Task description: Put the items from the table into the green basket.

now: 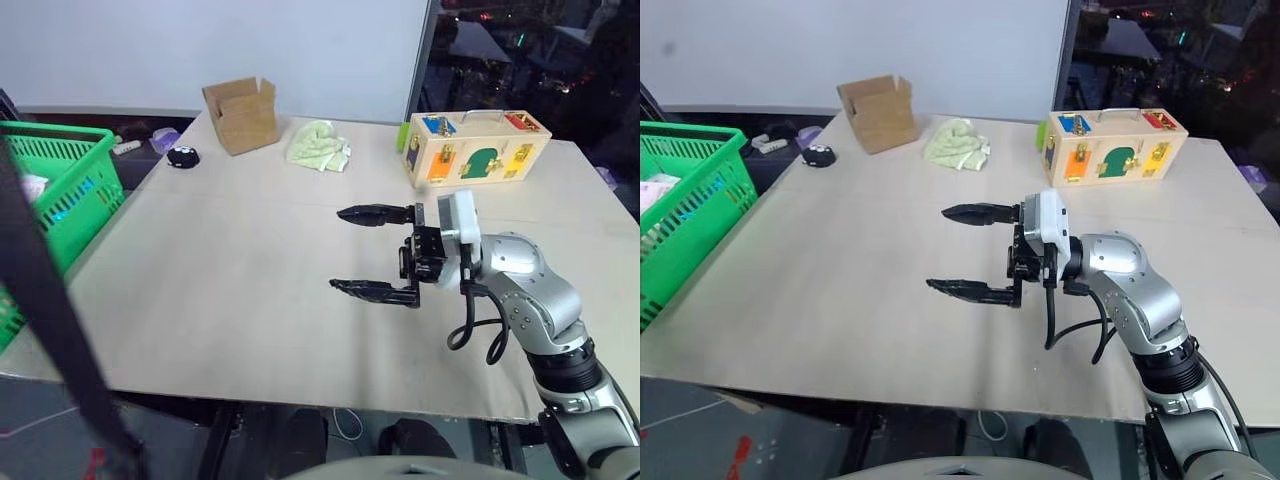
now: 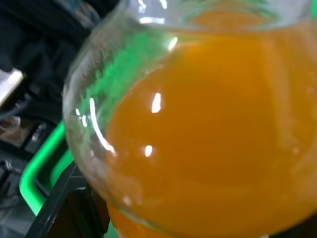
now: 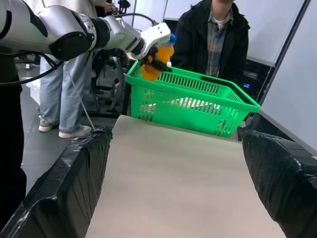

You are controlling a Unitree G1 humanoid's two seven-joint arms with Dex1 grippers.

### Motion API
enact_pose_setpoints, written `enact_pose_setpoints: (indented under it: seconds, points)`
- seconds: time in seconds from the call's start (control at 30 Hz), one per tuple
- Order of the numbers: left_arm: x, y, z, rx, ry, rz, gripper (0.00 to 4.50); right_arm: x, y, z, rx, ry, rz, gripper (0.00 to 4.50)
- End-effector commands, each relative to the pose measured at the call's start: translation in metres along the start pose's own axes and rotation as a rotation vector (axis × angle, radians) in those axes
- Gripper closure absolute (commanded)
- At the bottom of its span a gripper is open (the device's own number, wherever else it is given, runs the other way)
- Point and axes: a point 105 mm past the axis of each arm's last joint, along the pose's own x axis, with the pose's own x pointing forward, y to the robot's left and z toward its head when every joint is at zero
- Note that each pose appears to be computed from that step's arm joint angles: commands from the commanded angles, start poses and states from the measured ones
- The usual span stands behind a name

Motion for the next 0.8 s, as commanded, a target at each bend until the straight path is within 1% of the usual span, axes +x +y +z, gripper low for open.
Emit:
enact_pose_setpoints:
  seconds: [0.03, 0.13, 0.2, 0.27, 0.3, 0.4, 0.5, 0.57, 0.6, 0.67, 0.7, 0.73, 0.8]
  points:
    - [-0.001, 0.001, 0.026, 0.039, -0.12, 0.004, 1.5, -0.003, -0.001, 0.011, -0.042, -0.025, -0.006, 0.0]
    - [0.001, -0.003, 0.027, 0.001, -0.151, -0.007, 1.5, -0.004, 0.0, 0.011, -0.043, -0.024, -0.01, 0.0]
    - [0.002, -0.005, 0.02, -0.014, -0.13, -0.014, 1.5, -0.005, 0.001, 0.012, -0.045, -0.025, -0.013, 0.0]
    - [0.001, -0.001, 0.01, -0.038, -0.095, 0.006, 0.45, -0.005, 0.002, 0.013, -0.046, -0.026, -0.014, 0.0]
    - [0.0, 0.002, 0.006, -0.043, -0.086, 0.021, 0.04, -0.005, 0.003, 0.014, -0.046, -0.028, -0.014, 0.0]
    - [-0.001, 0.005, 0.002, -0.055, -0.088, 0.031, 0.04, -0.006, 0.004, 0.015, -0.045, -0.029, -0.014, 0.0]
    - [-0.003, 0.007, 0.008, -0.086, -0.145, 0.026, 0.04, -0.006, 0.004, 0.014, -0.043, -0.028, -0.016, 0.0]
    - [-0.007, 0.005, 0.03, -0.134, -0.256, -0.008, 0.04, -0.007, 0.004, 0.013, -0.045, -0.02, -0.016, 0.0]
    - [-0.009, 0.0, 0.046, -0.164, -0.324, -0.054, 0.04, -0.008, 0.004, 0.012, -0.044, -0.014, -0.017, 0.0]
    - [-0.013, -0.008, 0.064, -0.198, -0.401, -0.121, 0.04, -0.01, 0.003, 0.012, -0.042, -0.007, -0.021, 0.0]
    - [-0.017, -0.02, 0.077, -0.214, -0.452, -0.198, 0.04, -0.011, 0.003, 0.011, -0.042, 0.0, -0.022, 0.0]
    - [-0.025, -0.042, 0.096, -0.23, -0.515, -0.321, 0.04, -0.013, 0.002, 0.009, -0.042, 0.012, -0.026, 0.0]
    - [-0.049, -0.093, 0.122, -0.253, -0.59, -0.56, 0.04, -0.018, 0.001, 0.007, -0.039, 0.036, -0.039, 0.0]
